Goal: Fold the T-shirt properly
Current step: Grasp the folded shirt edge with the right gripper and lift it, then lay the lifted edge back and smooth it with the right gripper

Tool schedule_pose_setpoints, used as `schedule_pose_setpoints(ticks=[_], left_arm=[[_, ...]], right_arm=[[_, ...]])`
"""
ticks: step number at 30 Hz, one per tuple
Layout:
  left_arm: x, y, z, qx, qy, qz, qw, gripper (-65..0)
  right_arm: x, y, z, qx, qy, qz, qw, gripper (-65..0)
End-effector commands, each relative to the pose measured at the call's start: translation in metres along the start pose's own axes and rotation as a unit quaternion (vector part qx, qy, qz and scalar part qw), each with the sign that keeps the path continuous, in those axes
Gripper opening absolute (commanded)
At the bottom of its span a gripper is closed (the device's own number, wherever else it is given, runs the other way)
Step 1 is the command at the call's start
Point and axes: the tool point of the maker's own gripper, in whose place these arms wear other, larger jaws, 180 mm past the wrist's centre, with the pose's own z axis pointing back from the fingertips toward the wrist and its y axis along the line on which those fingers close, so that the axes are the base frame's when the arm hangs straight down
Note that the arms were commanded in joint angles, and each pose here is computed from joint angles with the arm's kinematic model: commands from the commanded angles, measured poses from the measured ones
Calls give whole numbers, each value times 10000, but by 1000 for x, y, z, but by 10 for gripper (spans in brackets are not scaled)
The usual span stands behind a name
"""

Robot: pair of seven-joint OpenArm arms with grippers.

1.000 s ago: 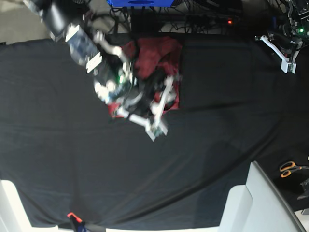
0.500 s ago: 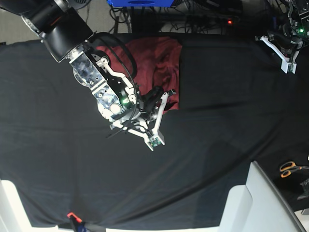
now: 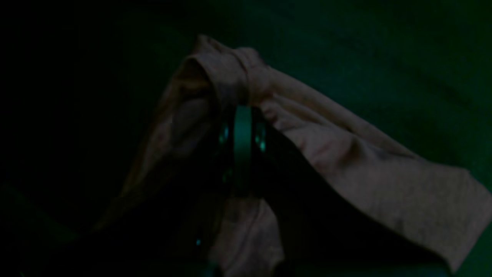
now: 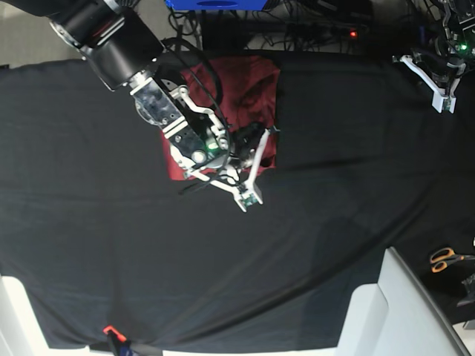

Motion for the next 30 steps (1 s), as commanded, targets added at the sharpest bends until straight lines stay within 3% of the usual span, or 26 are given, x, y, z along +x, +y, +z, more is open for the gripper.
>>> schedule_pose_setpoints(ticks=[1,11,15,19,24,30], left_arm=[[9,8,5,76,-137,-56,9999,-650],[9,8,5,76,-137,-56,9999,-650],[10,8,5,76,-145,-55,9999,-650],[16,7,2,63,-209,-27,9998,-650],[19,7,2,62,-233,-19,9997,-650],[20,5,2,50,-256,-17,9997,-650]], right_arm=[[28,13,5,135,-343,131,9992,-644],[45,11,8,54,-492,351,9982,-639],[58,-20,23,-185,-755,233,9967,-638],[74,-61,57,-478,-1279,-213,9904,-638],[24,-108,66,-848,-830,-848,9893,-642],[-28,-99,65,-818,-656,-982,9896,-642]])
